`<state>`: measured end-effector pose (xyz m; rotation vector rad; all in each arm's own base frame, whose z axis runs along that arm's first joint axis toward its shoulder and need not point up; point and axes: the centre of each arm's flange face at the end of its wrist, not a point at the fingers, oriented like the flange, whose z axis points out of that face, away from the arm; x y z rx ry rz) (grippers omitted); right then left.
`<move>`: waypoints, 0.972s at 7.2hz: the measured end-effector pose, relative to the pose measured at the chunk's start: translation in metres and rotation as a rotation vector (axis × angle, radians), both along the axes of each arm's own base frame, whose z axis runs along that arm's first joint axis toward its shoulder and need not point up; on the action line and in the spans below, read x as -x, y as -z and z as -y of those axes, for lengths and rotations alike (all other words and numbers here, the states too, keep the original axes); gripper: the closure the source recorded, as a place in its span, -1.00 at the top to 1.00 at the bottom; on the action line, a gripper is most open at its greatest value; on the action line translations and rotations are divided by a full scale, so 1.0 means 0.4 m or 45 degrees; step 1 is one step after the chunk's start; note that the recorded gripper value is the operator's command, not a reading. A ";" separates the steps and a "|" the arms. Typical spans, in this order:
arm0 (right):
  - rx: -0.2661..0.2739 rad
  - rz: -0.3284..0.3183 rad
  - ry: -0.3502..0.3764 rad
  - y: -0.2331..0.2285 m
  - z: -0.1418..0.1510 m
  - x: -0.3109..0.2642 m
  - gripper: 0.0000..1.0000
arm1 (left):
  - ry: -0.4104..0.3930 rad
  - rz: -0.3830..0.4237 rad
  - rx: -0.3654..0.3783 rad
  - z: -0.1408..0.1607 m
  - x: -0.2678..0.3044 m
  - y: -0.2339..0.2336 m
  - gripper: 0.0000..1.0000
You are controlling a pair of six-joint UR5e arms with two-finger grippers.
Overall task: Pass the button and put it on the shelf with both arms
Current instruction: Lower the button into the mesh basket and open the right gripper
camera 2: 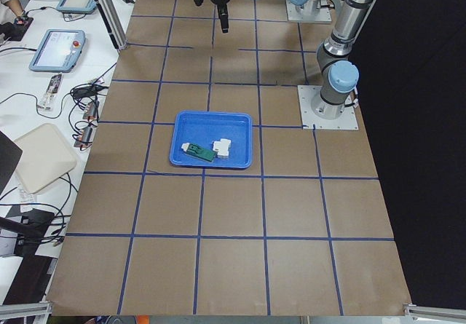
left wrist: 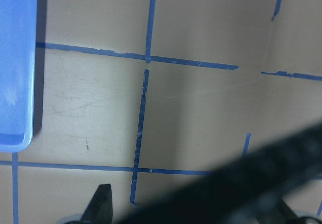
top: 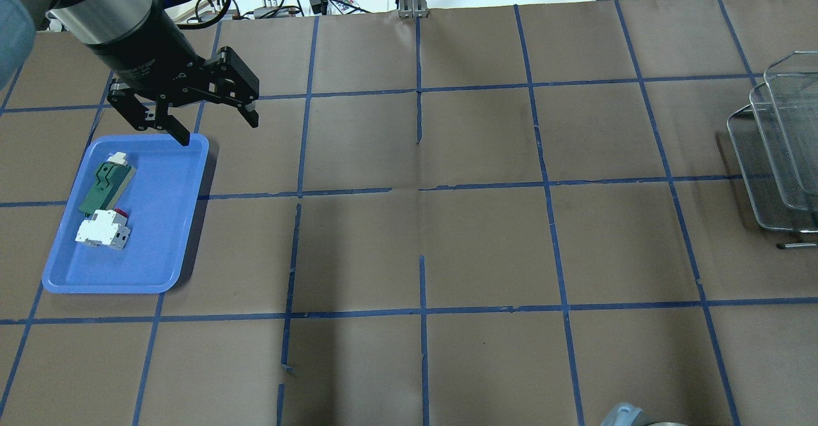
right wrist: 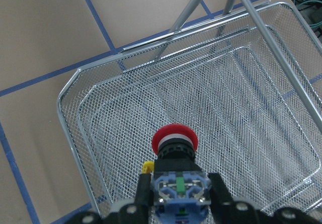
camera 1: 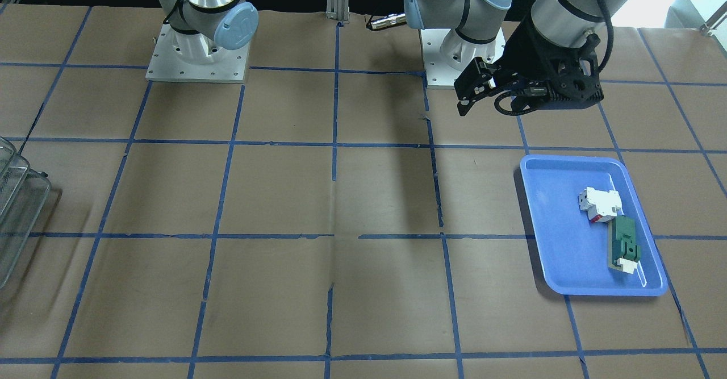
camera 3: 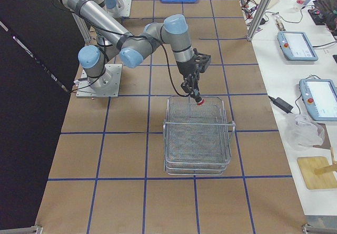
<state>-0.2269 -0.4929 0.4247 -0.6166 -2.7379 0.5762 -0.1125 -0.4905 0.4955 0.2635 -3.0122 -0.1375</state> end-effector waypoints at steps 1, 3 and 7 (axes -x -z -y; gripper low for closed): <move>-0.002 0.004 0.009 0.009 -0.001 0.015 0.77 | -0.036 0.047 -0.021 -0.010 -0.010 -0.001 1.00; -0.011 0.012 0.023 0.015 -0.009 0.034 1.00 | -0.072 0.121 -0.036 -0.015 -0.024 0.000 1.00; 0.019 0.076 0.156 -0.013 -0.026 0.025 1.00 | -0.071 0.230 -0.057 -0.001 -0.048 0.018 1.00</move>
